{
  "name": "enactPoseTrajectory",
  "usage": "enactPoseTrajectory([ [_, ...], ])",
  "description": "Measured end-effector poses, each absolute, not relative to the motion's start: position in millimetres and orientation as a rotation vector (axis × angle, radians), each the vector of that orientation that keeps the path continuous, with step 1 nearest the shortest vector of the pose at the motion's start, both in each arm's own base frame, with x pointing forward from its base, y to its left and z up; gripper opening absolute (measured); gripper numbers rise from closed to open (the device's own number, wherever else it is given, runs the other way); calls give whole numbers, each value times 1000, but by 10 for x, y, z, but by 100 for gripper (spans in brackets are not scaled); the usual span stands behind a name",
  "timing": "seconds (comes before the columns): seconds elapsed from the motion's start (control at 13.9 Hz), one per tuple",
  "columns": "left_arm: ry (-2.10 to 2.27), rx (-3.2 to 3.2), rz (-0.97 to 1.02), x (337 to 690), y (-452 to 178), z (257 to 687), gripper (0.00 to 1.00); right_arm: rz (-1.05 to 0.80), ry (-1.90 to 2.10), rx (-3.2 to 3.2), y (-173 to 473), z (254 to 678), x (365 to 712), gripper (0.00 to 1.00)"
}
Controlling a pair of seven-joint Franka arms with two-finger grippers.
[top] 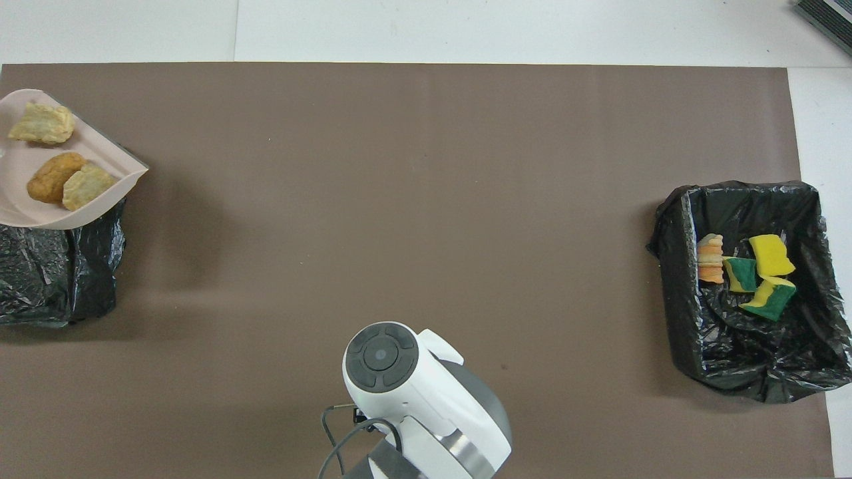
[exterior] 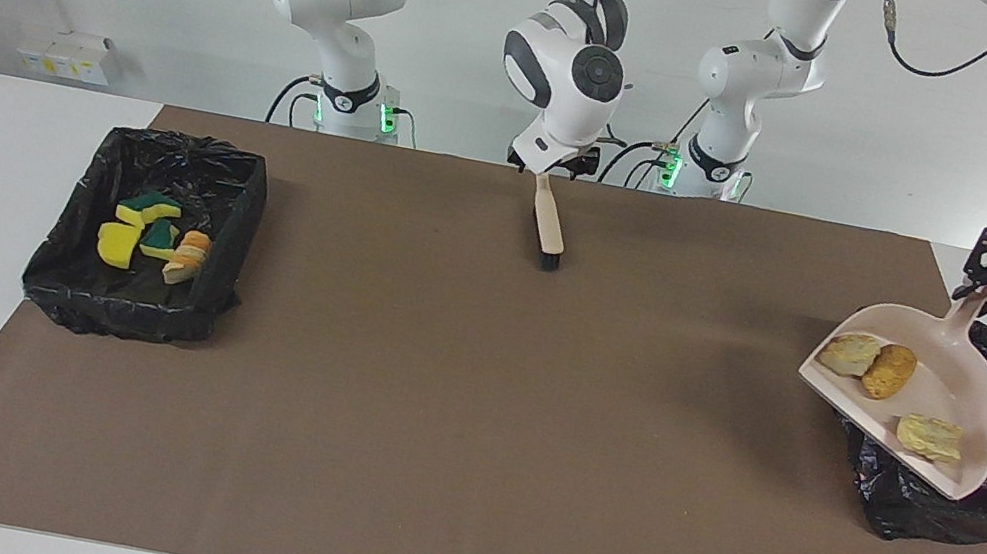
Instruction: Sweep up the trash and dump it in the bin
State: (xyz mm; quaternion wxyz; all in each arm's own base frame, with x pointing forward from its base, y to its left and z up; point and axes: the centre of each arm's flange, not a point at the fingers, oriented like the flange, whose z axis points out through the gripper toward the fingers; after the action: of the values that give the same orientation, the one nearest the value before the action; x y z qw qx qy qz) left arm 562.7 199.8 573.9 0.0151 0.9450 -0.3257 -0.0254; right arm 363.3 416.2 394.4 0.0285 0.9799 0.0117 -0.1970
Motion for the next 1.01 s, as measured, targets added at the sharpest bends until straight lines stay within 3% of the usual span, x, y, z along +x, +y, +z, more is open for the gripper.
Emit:
enactPoseTrajectory([
  [0.5,-1120,3128,-420,5322,3183,5855,31,-609,151,3044,2953,4702,4638,100],
  [1.01,-1432,3132,-740,5502,3084,5840,31,-529,438,2989,1849,5136,5215,100],
])
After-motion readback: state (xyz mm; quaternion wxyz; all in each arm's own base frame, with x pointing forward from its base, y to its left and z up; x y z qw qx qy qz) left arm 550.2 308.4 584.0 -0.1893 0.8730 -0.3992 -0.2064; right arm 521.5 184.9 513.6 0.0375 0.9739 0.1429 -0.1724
